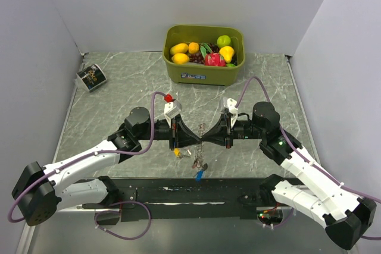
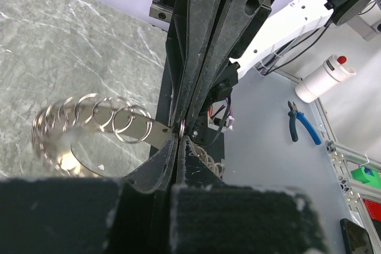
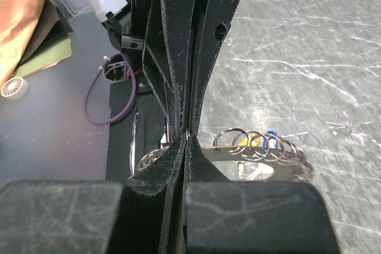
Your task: Put the keys on the keyring
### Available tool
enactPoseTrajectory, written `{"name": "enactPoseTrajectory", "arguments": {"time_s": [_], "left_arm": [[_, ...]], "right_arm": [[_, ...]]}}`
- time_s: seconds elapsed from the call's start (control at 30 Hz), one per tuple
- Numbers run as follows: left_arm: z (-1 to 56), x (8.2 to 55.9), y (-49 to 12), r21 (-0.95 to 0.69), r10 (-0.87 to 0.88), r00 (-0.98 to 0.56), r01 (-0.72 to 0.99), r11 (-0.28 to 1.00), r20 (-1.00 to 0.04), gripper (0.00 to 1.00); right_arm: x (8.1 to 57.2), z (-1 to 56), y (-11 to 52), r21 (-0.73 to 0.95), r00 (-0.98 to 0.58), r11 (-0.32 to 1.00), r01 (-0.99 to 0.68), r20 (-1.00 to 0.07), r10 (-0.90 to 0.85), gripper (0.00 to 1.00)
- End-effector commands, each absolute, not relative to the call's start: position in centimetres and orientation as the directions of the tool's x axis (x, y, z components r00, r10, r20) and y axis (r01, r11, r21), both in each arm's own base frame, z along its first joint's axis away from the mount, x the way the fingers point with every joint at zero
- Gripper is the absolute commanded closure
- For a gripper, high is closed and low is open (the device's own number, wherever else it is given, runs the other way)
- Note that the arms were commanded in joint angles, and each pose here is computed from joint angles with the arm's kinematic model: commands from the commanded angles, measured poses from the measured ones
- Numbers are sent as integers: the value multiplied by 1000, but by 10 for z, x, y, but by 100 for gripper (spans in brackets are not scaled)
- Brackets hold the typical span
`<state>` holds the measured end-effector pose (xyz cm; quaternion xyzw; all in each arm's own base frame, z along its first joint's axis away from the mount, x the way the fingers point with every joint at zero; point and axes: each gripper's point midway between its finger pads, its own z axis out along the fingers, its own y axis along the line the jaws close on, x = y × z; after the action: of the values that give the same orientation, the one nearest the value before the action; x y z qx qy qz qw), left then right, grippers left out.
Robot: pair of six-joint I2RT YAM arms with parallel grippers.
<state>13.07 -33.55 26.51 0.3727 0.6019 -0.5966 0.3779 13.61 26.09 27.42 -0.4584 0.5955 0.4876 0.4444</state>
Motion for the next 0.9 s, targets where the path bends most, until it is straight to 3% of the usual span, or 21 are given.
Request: {"name": "enactPoseTrajectory", "arguments": {"time_s": [0.0,0.1,0.2,0.23,0.3,0.33,0.4,0.5,0.6,0.87], "left_arm": [[280,129,-336,-396,-37,-396,918,-12,-917,99],[283,130,-335,-391,-56,-390,921,-4,-919,99],[289,129,-331,-366,-88,-365,931,-2,-927,99],[290,131,-330,-360,-101,-357,933,10,-928,99],[293,130,-327,-346,-121,-342,938,13,-932,99],[294,130,-326,-342,-128,-337,939,17,-933,99],[295,130,-324,-337,-141,-330,941,28,-933,99],[294,131,-323,-339,-142,-331,940,35,-933,99],[293,132,-322,-343,-143,-334,938,46,-932,99],[294,137,-321,-332,-155,-318,940,76,-935,99]], "right_arm": [[134,294,264,111,-114,58,-992,-992,-58,100],[139,291,264,113,-118,85,-990,-991,-59,100],[144,290,263,110,-117,119,-987,-992,-56,90],[147,291,263,131,-139,136,-982,-989,-49,76],[158,293,260,124,-134,212,-969,-990,-35,60],[166,292,257,138,-150,263,-955,-988,-29,47],[177,293,250,124,-138,340,-932,-990,-16,37],[180,296,244,119,-123,380,-917,-992,13,14],[182,301,238,106,-97,410,-906,-994,42,1],[181,300,233,107,-95,429,-897,-994,48,0]]}}
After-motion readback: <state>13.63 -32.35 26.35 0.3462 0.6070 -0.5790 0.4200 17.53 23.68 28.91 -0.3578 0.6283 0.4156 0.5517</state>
